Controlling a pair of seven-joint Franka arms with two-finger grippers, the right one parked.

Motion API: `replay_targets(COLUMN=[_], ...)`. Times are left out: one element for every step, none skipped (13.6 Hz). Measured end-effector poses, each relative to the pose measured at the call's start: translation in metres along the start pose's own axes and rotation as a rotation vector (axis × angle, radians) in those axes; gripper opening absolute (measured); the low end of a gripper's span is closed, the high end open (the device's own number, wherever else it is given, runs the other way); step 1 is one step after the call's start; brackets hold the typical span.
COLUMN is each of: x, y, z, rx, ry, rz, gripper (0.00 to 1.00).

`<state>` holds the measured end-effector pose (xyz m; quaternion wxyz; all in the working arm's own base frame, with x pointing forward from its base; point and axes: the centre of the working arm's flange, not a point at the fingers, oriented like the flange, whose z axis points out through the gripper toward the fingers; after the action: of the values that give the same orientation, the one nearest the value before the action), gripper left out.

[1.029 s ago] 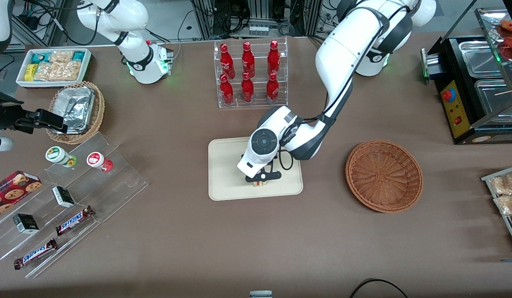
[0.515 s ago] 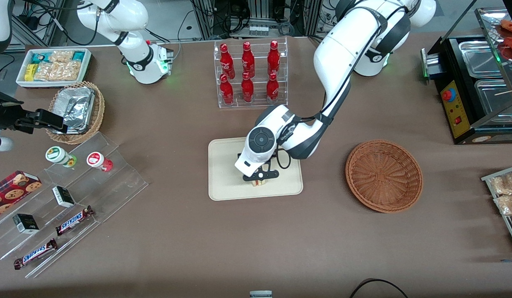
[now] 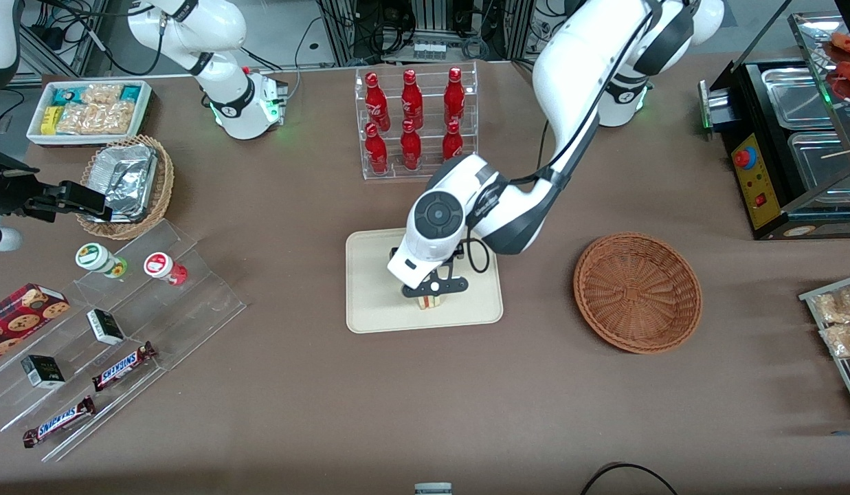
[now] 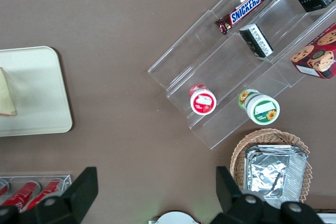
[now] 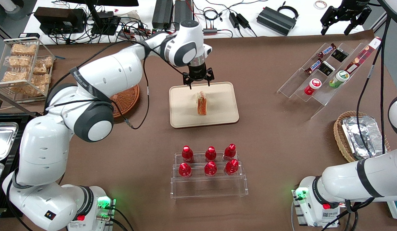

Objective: Place sandwich from basket to tray

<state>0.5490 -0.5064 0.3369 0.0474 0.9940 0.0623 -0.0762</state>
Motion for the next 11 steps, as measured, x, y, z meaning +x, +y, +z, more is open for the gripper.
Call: replay_targets(x=[0.005, 0.011, 0.016, 0.022, 0.03, 0.04, 0.051, 0.062, 0.072, 0.078, 0.082], y=[-0.008, -0.017, -0.026, -0.036, -0.05, -0.068, -0.088, -0.111, -0.134, -0.155, -0.175], z=[-0.015, -0.029, -0.04, -0.049, -0.057, -0.065, -0.072, -0.081, -0.09, -0.1, -0.109], rx=[0.001, 0.005, 0.011, 0.023, 0.038, 0.049, 0.055, 0.057, 0.057, 0.057, 0.059], ry=[0.007, 0.014, 0.018, 0.018, 0.014, 0.012, 0.01, 0.008, 0.009, 0.01, 0.01], rz=[0.005, 0.036, 0.064, 0.069, 0.061, 0.053, 0.059, 0.074, 0.09, 0.102, 0.112], gripper=[1.0, 1.0, 1.0, 1.0, 1.0, 1.0, 1.0, 1.0, 1.0, 1.0, 1.0])
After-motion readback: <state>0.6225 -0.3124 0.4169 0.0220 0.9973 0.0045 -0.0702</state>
